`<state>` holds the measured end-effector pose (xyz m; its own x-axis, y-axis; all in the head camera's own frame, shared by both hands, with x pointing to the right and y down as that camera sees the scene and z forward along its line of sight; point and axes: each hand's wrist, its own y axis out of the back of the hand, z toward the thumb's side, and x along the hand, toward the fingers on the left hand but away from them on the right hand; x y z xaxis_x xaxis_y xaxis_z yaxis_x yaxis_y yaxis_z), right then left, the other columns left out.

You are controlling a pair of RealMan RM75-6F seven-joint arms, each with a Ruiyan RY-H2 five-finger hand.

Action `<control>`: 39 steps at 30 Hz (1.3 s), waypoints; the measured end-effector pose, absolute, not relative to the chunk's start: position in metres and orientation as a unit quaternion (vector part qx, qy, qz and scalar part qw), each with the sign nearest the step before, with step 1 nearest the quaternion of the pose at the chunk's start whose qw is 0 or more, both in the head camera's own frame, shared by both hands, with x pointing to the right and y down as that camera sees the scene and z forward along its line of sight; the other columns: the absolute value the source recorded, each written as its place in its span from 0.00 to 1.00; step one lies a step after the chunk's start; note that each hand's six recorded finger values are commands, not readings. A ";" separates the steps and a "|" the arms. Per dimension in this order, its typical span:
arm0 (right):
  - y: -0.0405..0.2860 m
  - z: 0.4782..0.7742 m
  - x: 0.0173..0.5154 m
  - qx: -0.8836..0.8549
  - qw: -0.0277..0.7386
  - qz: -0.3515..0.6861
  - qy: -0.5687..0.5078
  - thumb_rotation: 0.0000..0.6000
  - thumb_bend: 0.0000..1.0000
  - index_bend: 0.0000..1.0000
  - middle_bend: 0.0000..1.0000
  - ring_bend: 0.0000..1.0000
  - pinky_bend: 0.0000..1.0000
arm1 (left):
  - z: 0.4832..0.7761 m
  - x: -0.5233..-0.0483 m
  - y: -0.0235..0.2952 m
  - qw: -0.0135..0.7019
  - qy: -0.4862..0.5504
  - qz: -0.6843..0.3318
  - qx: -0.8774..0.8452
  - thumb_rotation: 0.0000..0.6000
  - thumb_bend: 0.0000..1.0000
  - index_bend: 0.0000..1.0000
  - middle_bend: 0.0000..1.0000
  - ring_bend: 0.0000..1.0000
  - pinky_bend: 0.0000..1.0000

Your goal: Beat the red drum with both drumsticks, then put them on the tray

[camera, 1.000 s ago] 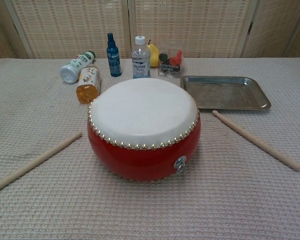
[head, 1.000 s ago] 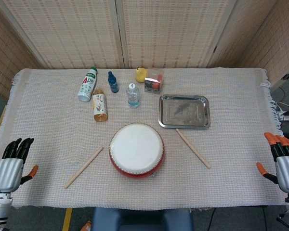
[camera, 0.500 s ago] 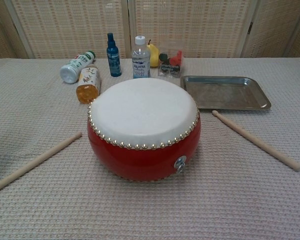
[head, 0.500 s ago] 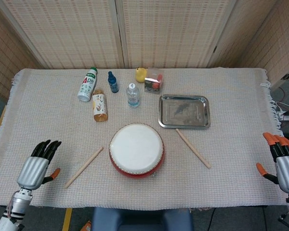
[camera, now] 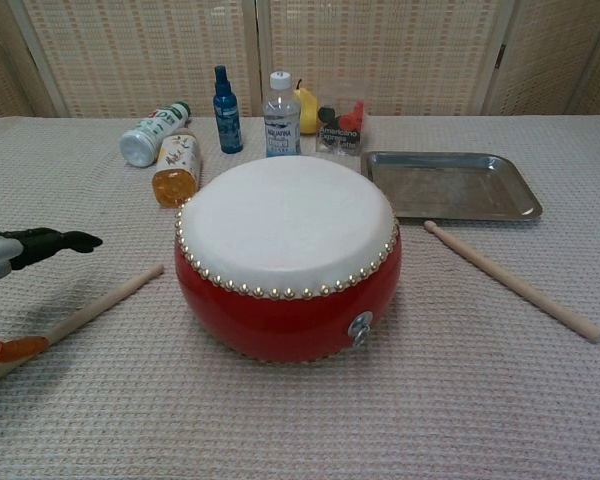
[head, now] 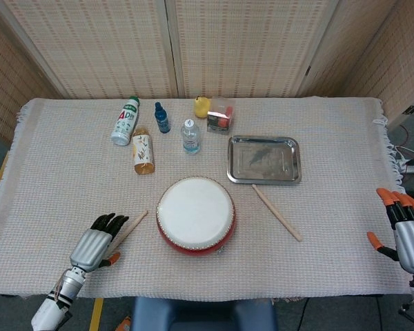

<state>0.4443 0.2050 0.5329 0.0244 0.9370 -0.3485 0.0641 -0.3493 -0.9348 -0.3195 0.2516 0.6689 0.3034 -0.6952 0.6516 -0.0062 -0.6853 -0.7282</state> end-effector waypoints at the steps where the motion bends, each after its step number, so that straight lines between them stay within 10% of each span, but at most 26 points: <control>1: 0.205 0.533 0.444 -0.601 0.389 0.560 -0.417 1.00 0.19 0.05 0.11 0.02 0.13 | 0.671 -0.320 0.253 0.318 0.232 -0.545 -0.741 1.00 0.30 0.05 0.08 0.02 0.08; 39: 0.204 0.531 0.439 -0.608 0.388 0.551 -0.419 1.00 0.19 0.05 0.11 0.02 0.13 | 0.696 -0.363 0.277 0.264 0.212 -0.609 -0.717 1.00 0.50 0.56 0.21 0.05 0.10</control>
<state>0.4387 0.2044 0.5313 0.0411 0.9374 -0.3459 0.0817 -0.3482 -0.9339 -0.3632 0.2767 0.6964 0.1692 -0.6262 0.7610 0.0169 -0.7702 -0.6376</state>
